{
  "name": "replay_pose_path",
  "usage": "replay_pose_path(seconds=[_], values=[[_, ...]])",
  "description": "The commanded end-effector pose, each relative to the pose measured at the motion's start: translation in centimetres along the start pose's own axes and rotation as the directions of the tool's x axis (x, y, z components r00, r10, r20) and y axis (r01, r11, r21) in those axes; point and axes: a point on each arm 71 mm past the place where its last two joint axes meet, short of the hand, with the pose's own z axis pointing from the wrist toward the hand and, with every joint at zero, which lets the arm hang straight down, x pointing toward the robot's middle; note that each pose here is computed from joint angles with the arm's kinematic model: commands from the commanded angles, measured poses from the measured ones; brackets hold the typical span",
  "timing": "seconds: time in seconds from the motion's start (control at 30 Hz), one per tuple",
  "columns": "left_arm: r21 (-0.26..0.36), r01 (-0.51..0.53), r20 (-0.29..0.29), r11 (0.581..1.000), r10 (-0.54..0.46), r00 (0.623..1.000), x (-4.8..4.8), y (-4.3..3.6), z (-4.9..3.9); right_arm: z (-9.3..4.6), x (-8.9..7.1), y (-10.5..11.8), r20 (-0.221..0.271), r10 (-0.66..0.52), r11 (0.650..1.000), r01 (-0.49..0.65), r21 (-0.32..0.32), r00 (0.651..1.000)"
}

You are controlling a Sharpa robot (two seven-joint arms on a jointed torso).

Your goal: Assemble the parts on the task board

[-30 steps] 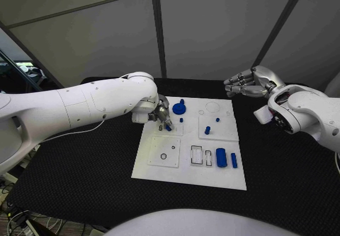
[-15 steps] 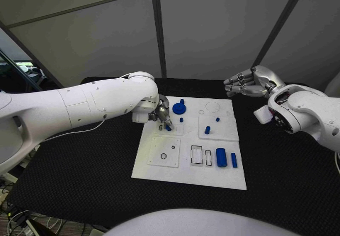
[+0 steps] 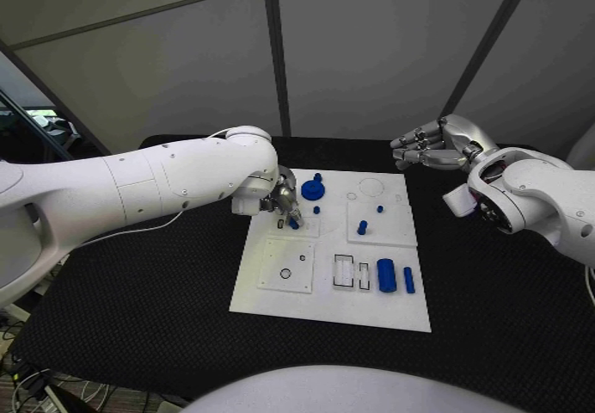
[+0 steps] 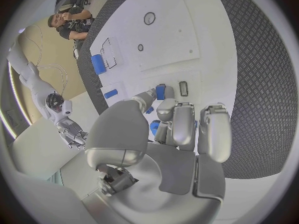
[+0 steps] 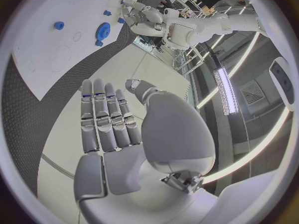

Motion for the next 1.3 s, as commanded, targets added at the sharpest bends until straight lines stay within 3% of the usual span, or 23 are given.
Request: replay_pose_path(seconds=[0.03, 1.3], values=[[-0.023, -0.028, 0.002, 0.999, 0.028, 1.0, 0.05, 0.2, 0.1, -0.01, -0.04, 0.18, -0.003, 0.004, 1.0, -0.004, -0.009, 1.0], [-0.036, -0.055, 0.002, 0.998, 0.055, 0.998, 0.1, 0.3, 0.23, -0.19, -0.12, 0.2, -0.001, 0.003, 1.0, -0.003, -0.008, 1.0]])
